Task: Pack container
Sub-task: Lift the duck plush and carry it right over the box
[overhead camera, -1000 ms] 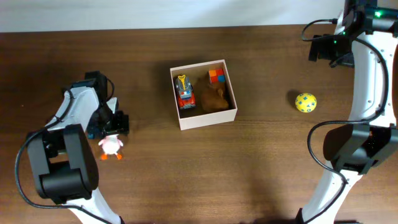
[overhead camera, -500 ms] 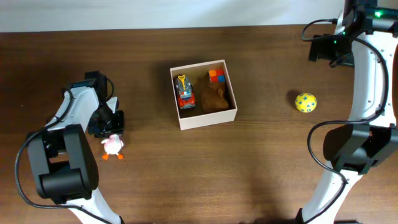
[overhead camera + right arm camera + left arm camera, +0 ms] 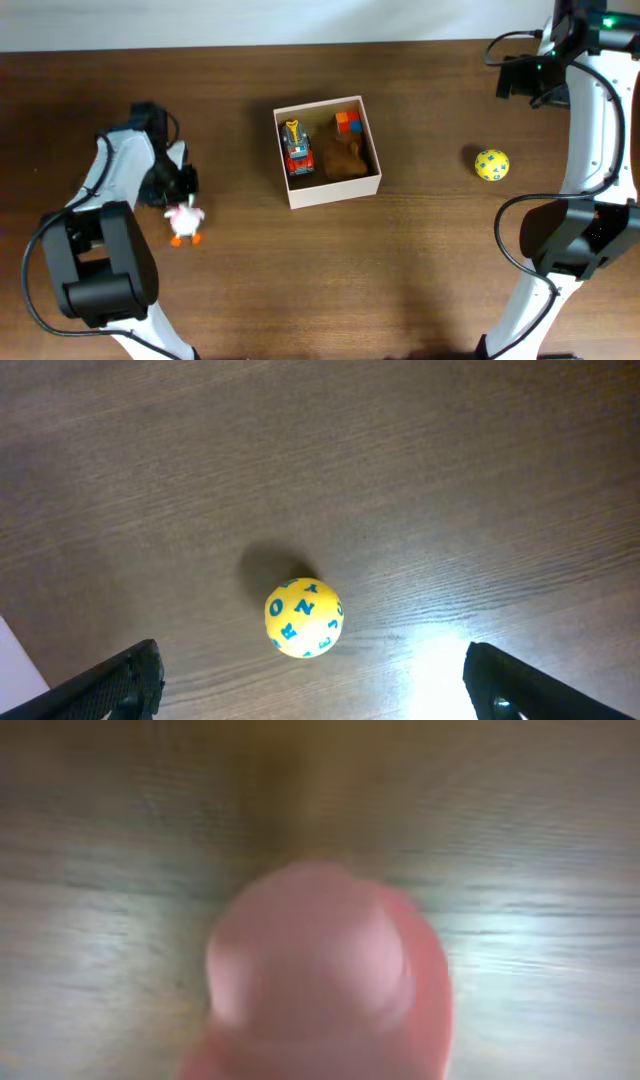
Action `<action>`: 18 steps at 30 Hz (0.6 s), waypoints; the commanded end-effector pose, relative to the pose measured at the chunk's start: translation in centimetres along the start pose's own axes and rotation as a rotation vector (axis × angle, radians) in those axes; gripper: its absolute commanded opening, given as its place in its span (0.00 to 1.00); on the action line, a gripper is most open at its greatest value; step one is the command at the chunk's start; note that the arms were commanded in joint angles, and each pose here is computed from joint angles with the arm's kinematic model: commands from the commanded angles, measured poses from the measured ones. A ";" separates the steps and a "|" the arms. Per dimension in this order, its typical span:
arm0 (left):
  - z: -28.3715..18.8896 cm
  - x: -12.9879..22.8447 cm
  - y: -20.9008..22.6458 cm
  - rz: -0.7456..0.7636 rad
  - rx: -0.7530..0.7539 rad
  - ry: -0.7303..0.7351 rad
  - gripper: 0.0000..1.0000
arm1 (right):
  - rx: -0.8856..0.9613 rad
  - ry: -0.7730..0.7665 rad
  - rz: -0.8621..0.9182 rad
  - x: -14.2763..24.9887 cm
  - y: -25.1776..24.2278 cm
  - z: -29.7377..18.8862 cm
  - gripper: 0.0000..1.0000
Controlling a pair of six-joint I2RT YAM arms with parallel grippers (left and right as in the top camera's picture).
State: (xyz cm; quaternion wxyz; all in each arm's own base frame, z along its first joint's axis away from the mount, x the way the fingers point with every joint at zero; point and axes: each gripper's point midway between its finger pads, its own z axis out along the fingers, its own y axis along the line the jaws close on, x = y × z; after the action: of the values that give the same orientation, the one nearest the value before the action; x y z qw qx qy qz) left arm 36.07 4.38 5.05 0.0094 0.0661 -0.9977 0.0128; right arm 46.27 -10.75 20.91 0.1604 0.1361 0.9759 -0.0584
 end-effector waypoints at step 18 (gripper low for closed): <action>-18.4 -9.7 -16.0 0.315 0.263 -0.560 0.12 | 0.013 -0.029 0.005 -0.5 -0.2 -0.8 0.99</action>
State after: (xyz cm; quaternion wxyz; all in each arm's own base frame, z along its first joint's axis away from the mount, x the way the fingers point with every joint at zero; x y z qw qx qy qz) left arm 47.80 -6.30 21.24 -0.2408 -0.0538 -0.9641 0.0985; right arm 46.27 -10.75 20.91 0.1604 0.1361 0.9759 -0.0584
